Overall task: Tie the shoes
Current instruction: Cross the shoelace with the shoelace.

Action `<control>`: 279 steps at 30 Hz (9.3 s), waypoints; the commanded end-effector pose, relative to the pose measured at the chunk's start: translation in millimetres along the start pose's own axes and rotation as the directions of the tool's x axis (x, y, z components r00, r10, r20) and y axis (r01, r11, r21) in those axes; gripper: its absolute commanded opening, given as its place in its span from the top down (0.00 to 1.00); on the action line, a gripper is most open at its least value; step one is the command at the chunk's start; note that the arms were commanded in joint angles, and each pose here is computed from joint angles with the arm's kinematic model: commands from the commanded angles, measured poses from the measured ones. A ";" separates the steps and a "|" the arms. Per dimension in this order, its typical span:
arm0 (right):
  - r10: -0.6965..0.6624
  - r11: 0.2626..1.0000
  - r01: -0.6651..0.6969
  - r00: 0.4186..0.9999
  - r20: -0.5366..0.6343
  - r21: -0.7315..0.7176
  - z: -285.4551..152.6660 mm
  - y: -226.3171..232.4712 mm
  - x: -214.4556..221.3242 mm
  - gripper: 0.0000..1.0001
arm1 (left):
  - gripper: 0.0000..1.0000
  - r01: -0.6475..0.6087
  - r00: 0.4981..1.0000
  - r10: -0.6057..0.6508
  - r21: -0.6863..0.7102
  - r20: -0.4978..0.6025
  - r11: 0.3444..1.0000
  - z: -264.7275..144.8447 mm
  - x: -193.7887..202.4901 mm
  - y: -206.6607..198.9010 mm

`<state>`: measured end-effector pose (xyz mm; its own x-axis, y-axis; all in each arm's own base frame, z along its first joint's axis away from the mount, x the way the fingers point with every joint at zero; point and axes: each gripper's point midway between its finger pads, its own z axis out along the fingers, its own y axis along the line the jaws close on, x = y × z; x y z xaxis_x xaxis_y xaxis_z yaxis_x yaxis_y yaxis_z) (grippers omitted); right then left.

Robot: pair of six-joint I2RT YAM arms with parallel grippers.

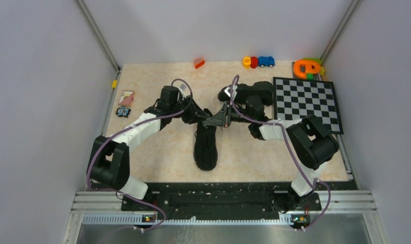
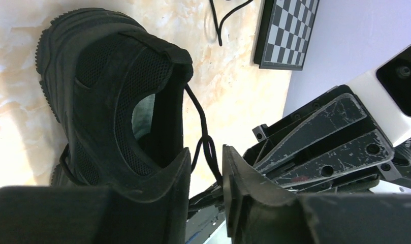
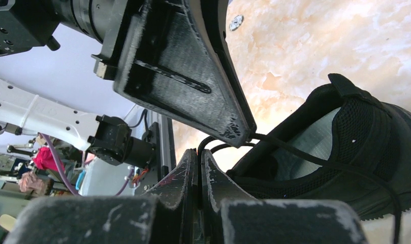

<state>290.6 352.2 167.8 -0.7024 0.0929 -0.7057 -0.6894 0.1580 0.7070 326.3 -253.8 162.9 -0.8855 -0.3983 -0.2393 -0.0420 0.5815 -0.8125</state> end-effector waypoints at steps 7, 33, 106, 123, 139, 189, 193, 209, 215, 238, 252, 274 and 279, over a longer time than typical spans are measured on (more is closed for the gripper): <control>-0.104 0.992 0.107 0.993 0.049 -0.060 1.9 22.7 -28.4 1.00 | 0.97 -0.052 0.994 0.047 0.048 0.103 0.997 -9.3 -27.1 -18.5; -0.068 0.997 0.071 0.995 0.067 -0.043 1.8 19.5 -31.5 1.00 | 0.38 -0.070 0.993 0.060 0.099 0.105 0.993 -28.9 -16.6 -14.3; 0.038 0.999 -0.038 0.994 0.106 0.000 1.1 6.9 -41.5 1.00 | 1.00 -0.196 0.956 0.148 0.176 0.255 0.965 -48.5 25.0 -12.9; 0.030 1.000 -0.030 0.995 0.095 0.004 2.3 5.8 -41.8 1.00 | 0.98 -0.210 0.965 0.180 0.151 0.192 0.966 -44.9 42.2 0.6; 0.008 1.000 -0.005 0.996 0.093 -0.031 -0.8 14.7 -40.2 1.00 | 0.94 -0.218 0.963 0.192 0.129 0.190 0.967 -39.6 35.6 -0.6; 0.149 0.949 -0.199 0.967 0.207 0.246 16.1 22.2 -53.0 1.00 | 1.00 -0.248 0.950 0.219 0.114 0.222 0.962 10.5 27.5 -2.3; 0.140 0.934 -0.208 0.961 0.238 0.292 12.5 24.3 -54.4 1.00 | 1.00 -0.252 0.946 0.225 0.093 0.232 0.963 13.6 23.9 1.8; 0.074 0.901 -0.179 0.961 0.266 0.395 9.4 16.4 -66.1 1.00 | 1.00 -0.222 0.948 0.196 0.081 0.250 0.972 -13.0 30.4 -0.4; 0.064 0.899 -0.170 0.963 0.263 0.404 8.8 14.0 -65.1 1.00 | 1.00 -0.187 0.961 0.162 0.097 0.224 0.978 -18.7 37.1 -4.0; 0.044 0.902 -0.146 0.968 0.249 0.407 7.5 17.5 -66.7 1.00 | 0.92 -0.243 0.943 0.207 0.113 0.259 0.963 -34.5 39.8 -7.9; 0.039 0.907 -0.138 0.968 0.247 0.398 7.8 22.2 -69.8 1.00 | 1.00 -0.248 0.959 0.215 0.175 0.185 0.953 -31.3 54.8 -13.8; 0.073 0.905 -0.166 0.968 0.240 0.392 7.5 29.4 -69.7 1.00 | 1.00 -0.258 0.957 0.231 0.150 0.176 0.954 17.8 38.9 -13.6; 0.083 0.894 -0.180 0.966 0.243 0.410 5.9 29.5 -68.9 1.00 | 1.00 -0.288 0.939 0.261 0.096 0.225 0.953 21.4 26.8 -7.2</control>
<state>315.6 347.8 171.8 -0.7644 0.2710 -0.5850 -0.3420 0.5986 0.7243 295.7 -282.0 135.9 -0.7974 -0.3704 -0.4763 0.2022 0.5798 -0.7893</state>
